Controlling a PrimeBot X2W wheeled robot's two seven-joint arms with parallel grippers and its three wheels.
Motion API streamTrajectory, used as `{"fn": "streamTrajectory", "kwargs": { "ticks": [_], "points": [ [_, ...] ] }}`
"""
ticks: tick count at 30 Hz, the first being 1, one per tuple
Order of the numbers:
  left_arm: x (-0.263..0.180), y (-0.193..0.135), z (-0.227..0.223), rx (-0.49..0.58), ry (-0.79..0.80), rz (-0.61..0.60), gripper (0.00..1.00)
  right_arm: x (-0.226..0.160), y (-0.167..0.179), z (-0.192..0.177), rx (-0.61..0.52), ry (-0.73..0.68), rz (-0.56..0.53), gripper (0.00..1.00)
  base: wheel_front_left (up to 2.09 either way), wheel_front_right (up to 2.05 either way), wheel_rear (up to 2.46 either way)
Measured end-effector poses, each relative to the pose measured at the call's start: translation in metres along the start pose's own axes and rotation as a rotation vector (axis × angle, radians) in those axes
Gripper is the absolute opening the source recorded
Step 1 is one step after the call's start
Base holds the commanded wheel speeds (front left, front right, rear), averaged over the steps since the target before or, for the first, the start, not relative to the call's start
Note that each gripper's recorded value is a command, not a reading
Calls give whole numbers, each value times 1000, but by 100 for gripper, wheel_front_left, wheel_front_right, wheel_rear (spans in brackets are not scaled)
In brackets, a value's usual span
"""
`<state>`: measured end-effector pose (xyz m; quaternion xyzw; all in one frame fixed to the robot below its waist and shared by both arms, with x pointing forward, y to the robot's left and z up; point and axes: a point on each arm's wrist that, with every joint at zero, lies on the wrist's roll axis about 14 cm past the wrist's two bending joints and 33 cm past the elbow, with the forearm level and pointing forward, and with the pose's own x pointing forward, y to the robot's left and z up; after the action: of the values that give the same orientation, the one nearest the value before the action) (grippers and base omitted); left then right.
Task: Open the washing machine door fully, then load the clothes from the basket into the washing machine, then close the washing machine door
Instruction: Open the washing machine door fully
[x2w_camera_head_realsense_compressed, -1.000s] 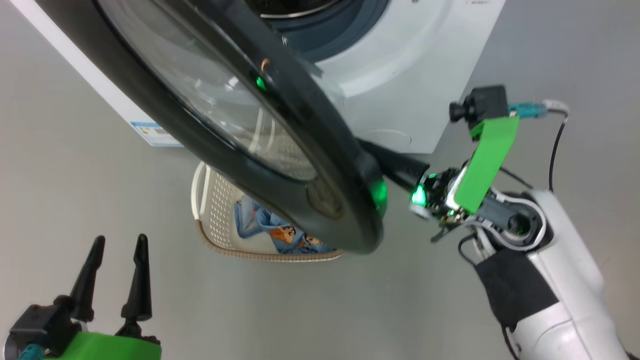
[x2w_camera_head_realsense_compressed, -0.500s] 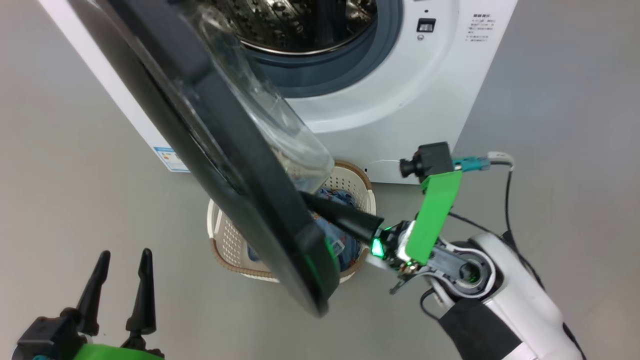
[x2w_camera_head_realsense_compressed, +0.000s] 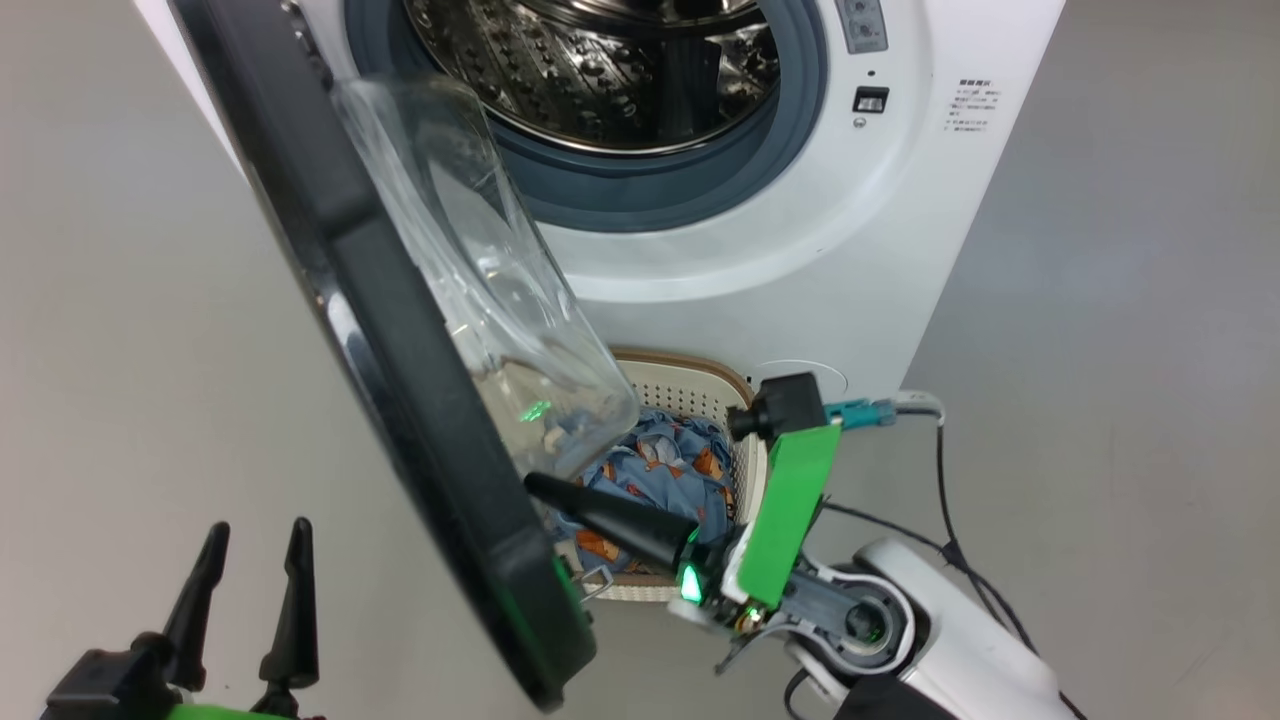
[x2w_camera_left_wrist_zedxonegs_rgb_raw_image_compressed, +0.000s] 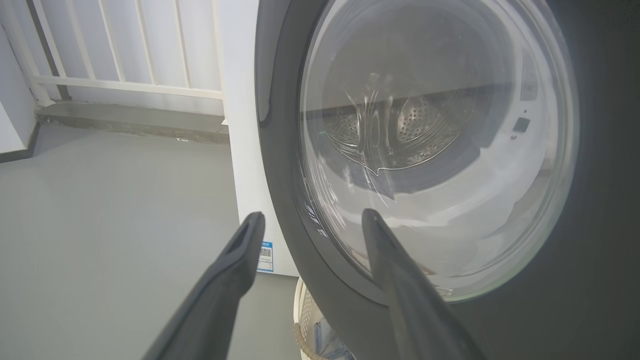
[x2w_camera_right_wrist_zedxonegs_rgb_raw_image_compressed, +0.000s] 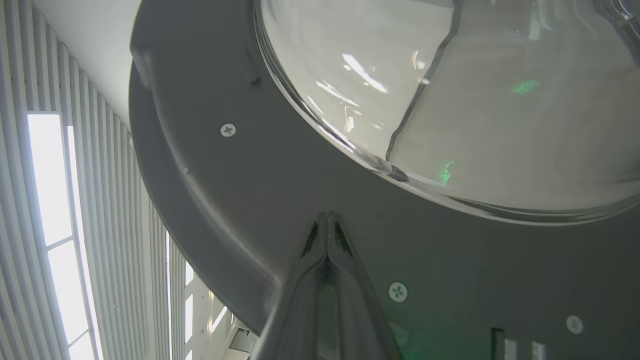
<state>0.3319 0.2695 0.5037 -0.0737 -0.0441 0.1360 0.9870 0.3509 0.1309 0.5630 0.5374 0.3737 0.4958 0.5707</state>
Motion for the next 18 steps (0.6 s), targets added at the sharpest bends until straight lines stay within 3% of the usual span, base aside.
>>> {"fn": "streamTrajectory", "kwargs": {
  "ticks": [18],
  "points": [
    [-13,6,8,-8,-22,12,100,12,-8,-39,48,5,-40,0,0,0,0]
  ]
}}
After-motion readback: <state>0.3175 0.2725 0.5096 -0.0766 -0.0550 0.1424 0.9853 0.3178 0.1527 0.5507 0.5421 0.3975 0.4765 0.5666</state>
